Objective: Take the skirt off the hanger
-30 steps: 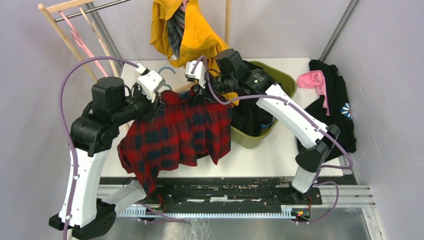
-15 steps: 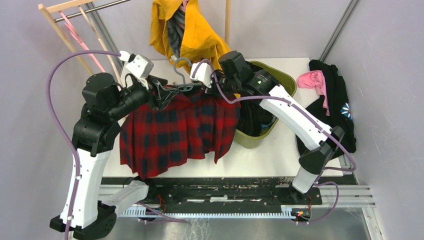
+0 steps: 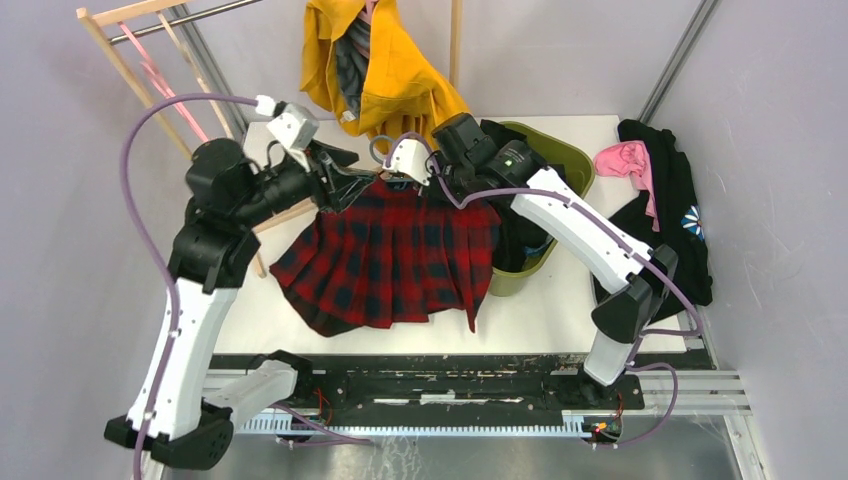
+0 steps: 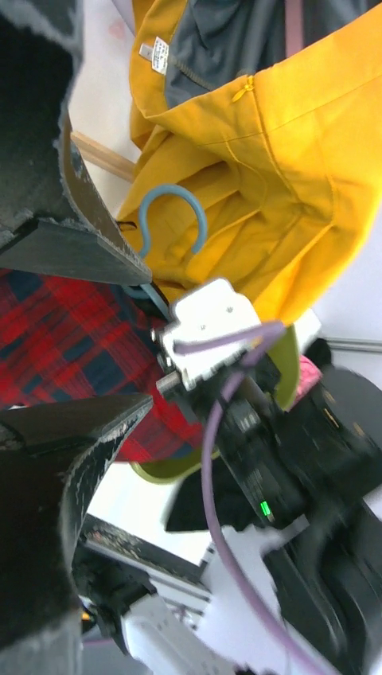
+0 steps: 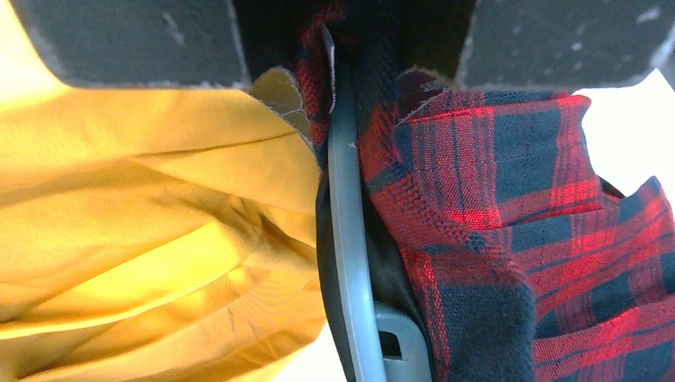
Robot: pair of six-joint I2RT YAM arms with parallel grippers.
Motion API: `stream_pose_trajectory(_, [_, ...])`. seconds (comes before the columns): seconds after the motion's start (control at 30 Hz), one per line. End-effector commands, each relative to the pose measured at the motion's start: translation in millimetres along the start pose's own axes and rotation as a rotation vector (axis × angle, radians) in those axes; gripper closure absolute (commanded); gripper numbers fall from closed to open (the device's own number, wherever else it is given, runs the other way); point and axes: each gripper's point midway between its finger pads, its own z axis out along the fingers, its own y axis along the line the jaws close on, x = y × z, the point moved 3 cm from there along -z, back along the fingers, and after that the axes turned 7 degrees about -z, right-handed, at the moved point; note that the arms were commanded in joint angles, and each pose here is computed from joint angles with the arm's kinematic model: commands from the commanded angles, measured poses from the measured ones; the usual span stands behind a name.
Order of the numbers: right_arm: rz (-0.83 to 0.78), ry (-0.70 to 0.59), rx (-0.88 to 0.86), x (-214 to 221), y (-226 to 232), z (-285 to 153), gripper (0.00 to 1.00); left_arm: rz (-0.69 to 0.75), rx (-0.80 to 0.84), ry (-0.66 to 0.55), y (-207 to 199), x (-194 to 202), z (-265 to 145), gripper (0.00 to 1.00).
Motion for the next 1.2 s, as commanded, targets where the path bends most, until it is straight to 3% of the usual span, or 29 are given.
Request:
stream_pose_trajectory(0.0, [-0.054, -0.183, 0.093, -36, -14, -68, 0.99, 0.082, -0.003, 0.126, 30, 35, 27, 0.45])
stream_pose_trajectory(0.13, [-0.092, -0.212, 0.063, -35, -3, -87, 0.99, 0.111, -0.002, 0.146, 50, 42, 53, 0.52])
stream_pose_trajectory(0.33, [-0.167, -0.274, 0.032, -35, 8, -108, 0.99, 0.161, -0.012, 0.179, 60, 49, 57, 0.53])
stream_pose_trajectory(0.6, [-0.188, -0.259, 0.063, -28, 5, -113, 0.99, 0.049, 0.068, 0.154, 50, 64, 63, 0.55])
stream_pose_trajectory(0.73, [-0.209, -0.264, 0.08, -31, 0, -116, 0.99, 0.094, 0.045, 0.135, 54, 67, 63, 0.55])
stream_pose_trajectory(0.87, [-0.209, -0.276, 0.101, -34, -4, -124, 0.99, 0.152, 0.023, 0.128, 59, 51, 60, 0.55])
stream_pose_trajectory(1.17, [-0.222, -0.289, 0.172, -39, -15, -138, 0.99, 0.139, 0.112, 0.001, 22, -1, 41, 0.55])
